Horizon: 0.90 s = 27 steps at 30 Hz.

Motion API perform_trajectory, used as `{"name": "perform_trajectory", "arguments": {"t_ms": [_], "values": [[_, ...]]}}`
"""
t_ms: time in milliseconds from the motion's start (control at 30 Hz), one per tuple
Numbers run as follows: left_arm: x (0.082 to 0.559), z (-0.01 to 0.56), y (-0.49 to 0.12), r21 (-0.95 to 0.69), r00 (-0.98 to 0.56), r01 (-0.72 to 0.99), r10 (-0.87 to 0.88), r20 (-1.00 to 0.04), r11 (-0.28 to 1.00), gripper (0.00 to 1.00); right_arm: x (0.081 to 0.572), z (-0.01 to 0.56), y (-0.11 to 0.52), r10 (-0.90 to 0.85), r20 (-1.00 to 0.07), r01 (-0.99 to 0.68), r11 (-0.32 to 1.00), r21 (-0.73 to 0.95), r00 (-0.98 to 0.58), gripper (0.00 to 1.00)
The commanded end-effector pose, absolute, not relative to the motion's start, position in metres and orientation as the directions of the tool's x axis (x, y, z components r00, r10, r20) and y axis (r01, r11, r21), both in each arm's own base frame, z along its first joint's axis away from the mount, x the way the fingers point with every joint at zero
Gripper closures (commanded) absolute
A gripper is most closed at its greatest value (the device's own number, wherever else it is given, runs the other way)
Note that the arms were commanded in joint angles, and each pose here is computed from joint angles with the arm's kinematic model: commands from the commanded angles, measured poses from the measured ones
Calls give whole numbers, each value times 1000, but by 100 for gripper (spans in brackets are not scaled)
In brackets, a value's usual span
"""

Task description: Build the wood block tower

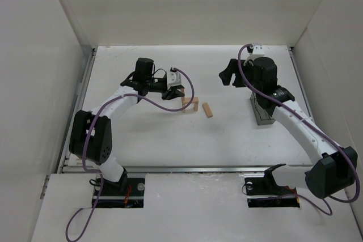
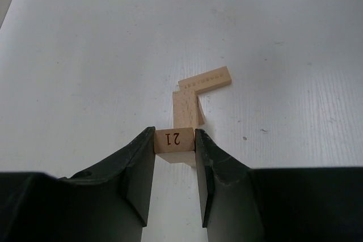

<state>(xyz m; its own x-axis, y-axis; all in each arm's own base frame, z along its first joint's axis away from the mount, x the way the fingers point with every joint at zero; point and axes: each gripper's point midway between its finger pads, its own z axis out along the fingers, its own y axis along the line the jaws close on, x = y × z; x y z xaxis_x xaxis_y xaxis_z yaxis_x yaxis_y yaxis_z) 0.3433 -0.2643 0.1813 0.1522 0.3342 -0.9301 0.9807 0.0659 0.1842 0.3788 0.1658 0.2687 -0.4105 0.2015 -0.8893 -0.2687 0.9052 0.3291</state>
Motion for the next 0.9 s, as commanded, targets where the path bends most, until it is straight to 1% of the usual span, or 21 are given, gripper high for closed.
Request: {"name": "perform_trajectory", "arguments": {"t_ms": [0, 500, 867], "values": [[343, 185, -263, 203, 176, 978, 316, -932, 55, 100, 385, 283, 165, 233, -902, -283, 895, 345, -364, 18], [347, 184, -264, 234, 204, 970, 312, -928, 64, 100, 384, 283, 166, 231, -901, -290, 892, 347, -367, 18], [346, 185, -268, 241, 216, 969, 304, -928, 46, 100, 385, 283, 163, 235, -901, -282, 894, 347, -365, 18]]}}
